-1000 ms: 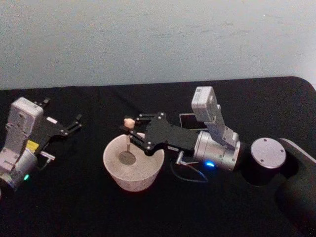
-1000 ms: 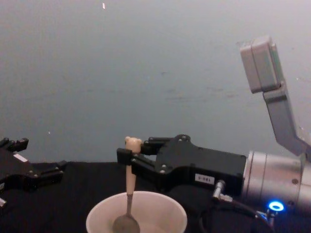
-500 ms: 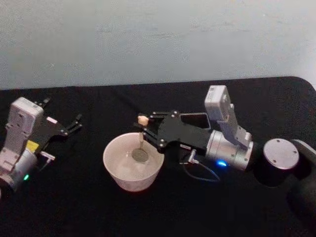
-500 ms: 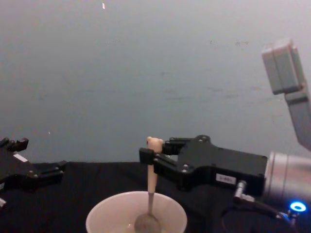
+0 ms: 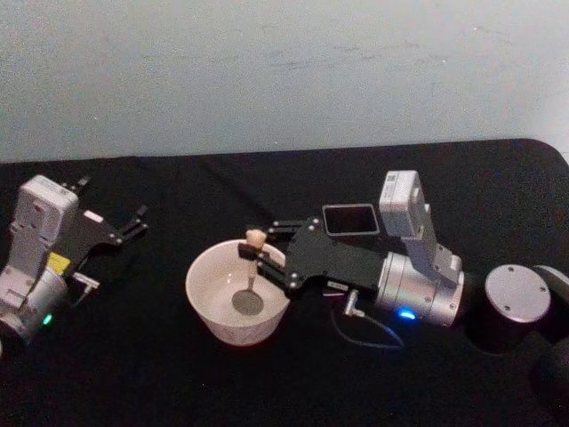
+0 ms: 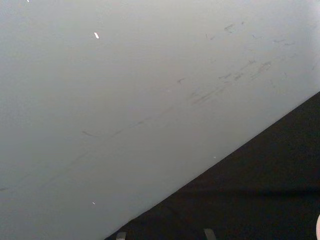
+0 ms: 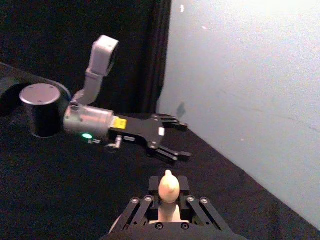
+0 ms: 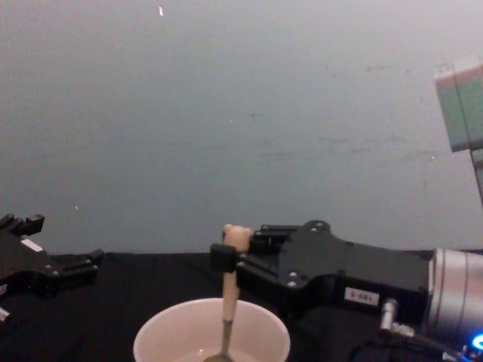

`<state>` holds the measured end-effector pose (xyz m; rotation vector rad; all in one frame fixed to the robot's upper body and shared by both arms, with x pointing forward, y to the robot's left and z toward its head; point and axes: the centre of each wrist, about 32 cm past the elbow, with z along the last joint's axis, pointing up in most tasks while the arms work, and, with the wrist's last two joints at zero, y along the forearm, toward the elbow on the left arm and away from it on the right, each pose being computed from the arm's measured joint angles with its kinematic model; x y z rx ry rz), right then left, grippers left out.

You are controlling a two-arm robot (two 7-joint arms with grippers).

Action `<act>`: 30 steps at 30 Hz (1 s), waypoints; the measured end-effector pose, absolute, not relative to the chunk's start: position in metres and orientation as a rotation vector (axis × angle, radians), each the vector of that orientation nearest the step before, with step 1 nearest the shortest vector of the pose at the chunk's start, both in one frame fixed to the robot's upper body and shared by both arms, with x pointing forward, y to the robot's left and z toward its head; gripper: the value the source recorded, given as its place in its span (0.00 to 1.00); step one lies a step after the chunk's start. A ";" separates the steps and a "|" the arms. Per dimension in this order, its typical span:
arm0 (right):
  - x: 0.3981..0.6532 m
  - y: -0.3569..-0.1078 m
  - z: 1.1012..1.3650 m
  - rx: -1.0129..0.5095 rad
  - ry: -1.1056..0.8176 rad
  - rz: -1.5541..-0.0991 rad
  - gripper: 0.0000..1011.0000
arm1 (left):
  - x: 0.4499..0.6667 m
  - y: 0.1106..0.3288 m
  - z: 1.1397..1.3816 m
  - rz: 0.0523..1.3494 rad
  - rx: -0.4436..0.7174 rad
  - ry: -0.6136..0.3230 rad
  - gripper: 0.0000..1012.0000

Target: Pick up the stirring spoon with one hand, stir inside the cup, then place it back in its original position.

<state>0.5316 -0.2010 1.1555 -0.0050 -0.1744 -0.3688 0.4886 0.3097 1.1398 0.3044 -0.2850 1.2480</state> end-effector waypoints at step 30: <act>0.557 -0.182 1.157 0.008 -0.182 -0.416 0.21 | 0.489 0.310 1.140 1.248 0.304 -0.285 0.99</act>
